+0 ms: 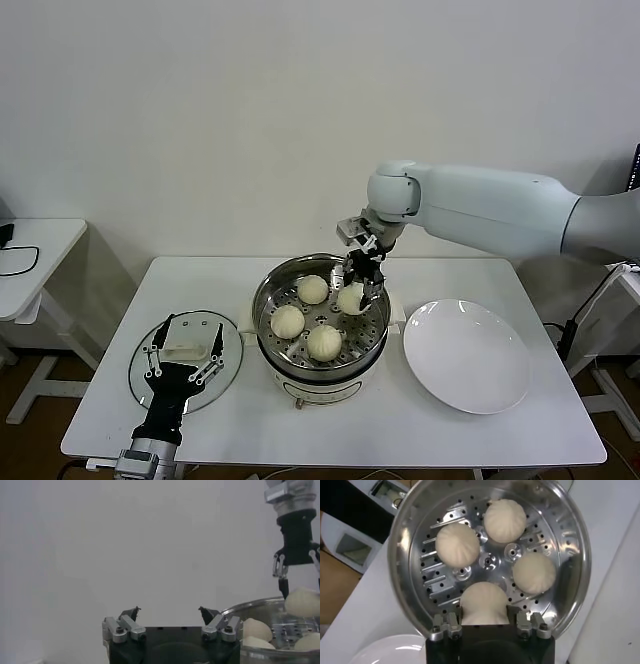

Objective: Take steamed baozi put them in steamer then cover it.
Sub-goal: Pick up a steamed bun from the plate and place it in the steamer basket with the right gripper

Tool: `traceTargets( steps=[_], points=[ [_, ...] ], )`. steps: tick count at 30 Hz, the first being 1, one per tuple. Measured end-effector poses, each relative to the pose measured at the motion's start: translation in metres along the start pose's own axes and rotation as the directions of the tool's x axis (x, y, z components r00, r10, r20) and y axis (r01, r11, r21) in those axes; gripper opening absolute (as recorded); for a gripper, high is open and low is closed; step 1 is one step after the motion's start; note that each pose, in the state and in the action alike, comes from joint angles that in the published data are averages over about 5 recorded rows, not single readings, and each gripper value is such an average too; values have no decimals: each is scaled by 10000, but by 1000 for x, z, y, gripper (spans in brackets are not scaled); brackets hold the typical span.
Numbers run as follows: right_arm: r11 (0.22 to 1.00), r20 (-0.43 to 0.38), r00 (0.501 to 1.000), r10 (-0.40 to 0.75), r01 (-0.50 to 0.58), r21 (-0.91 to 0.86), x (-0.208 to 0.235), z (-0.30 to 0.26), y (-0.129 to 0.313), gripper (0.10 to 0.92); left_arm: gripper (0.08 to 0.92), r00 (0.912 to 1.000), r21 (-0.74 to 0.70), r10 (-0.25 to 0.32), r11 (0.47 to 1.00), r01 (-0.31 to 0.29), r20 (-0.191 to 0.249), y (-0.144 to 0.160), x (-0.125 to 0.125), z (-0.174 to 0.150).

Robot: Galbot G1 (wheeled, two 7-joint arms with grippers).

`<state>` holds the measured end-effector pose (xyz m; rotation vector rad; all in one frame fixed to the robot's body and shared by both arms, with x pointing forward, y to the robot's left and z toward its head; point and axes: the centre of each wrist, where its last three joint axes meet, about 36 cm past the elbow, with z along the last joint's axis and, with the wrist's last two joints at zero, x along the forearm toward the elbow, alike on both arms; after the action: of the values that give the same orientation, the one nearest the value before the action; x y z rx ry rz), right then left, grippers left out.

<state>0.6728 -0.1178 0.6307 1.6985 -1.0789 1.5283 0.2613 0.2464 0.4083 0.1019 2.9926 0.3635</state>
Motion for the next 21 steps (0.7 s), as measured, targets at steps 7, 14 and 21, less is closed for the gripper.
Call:
traceTargets(
  steps=[7, 14, 21],
  points=[
    [9998, -176, 9997, -182, 183, 76, -20, -5, -3, 643, 823, 10000, 18, -19, 10000, 19, -34, -1, 0, 2],
    [9996, -353, 9991, -221, 226, 141, -27, -6, -3, 681, 823, 10000, 24, -45, 10000, 45, -31, -1, 0, 2],
    [9997, -347, 9993, -131, 137, 183, -27, -7, -2, 812, 823, 9999, -25, -107, 9999, 107, -74, 0, 1, 2]
  ],
)
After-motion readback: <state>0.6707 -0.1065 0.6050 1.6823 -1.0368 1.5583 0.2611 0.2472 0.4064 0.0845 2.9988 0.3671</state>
